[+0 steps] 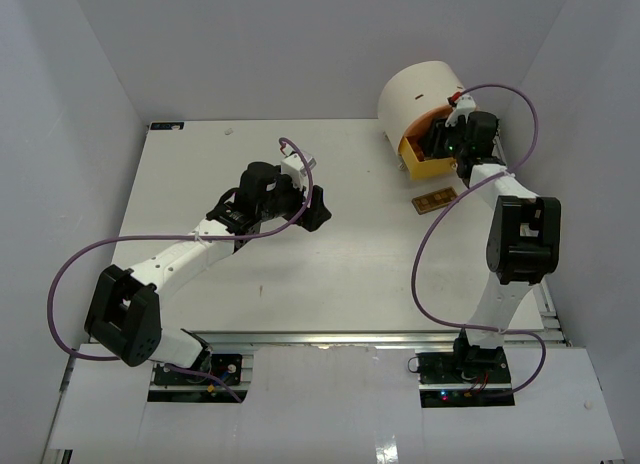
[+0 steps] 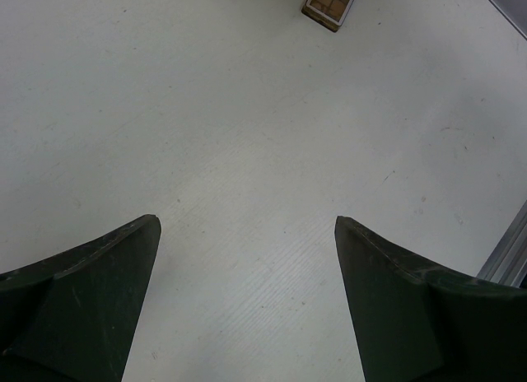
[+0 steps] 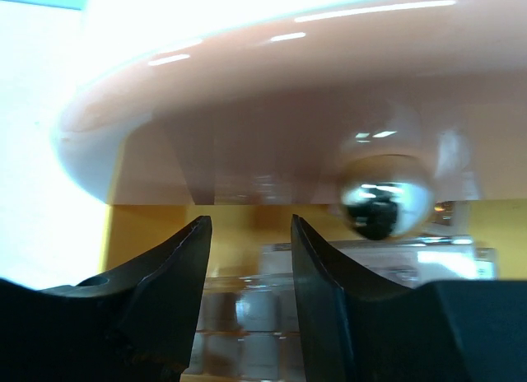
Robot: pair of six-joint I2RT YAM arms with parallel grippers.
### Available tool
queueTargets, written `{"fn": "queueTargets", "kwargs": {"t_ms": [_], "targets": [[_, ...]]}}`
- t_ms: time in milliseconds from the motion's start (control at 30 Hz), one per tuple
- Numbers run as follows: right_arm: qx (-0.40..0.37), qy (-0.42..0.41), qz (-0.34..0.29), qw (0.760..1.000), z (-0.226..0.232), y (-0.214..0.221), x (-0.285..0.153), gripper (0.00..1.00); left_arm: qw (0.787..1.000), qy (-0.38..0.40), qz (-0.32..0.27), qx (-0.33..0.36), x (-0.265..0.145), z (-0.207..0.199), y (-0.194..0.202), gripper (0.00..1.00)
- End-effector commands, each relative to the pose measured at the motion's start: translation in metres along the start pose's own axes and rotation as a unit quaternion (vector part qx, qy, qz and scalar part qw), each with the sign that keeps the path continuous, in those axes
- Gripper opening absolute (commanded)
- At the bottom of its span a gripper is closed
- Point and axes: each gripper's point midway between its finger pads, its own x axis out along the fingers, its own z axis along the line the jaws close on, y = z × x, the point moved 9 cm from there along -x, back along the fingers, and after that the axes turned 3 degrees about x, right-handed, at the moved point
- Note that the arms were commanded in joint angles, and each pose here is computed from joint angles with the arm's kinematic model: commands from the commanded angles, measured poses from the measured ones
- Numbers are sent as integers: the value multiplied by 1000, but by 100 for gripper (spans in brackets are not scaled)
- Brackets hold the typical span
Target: Organize the makeup
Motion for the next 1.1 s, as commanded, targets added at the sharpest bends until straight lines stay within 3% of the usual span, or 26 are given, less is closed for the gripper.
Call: {"fn": "queueTargets", "kwargs": {"t_ms": [0, 667, 867, 1067], "targets": [[12, -31, -18, 999, 32, -12, -5, 50, 1000, -4, -26, 12, -13, -2, -11, 98], [37, -102, 1, 994, 109, -11, -9, 50, 999, -7, -32, 16, -17, -3, -14, 98], [-52, -74, -42, 995, 114, -35, -36, 50, 999, -8, -34, 17, -19, -3, -15, 98], [-171, -72, -71, 980, 117, -53, -84, 51, 999, -3, -38, 17, -20, -4, -17, 98]]}}
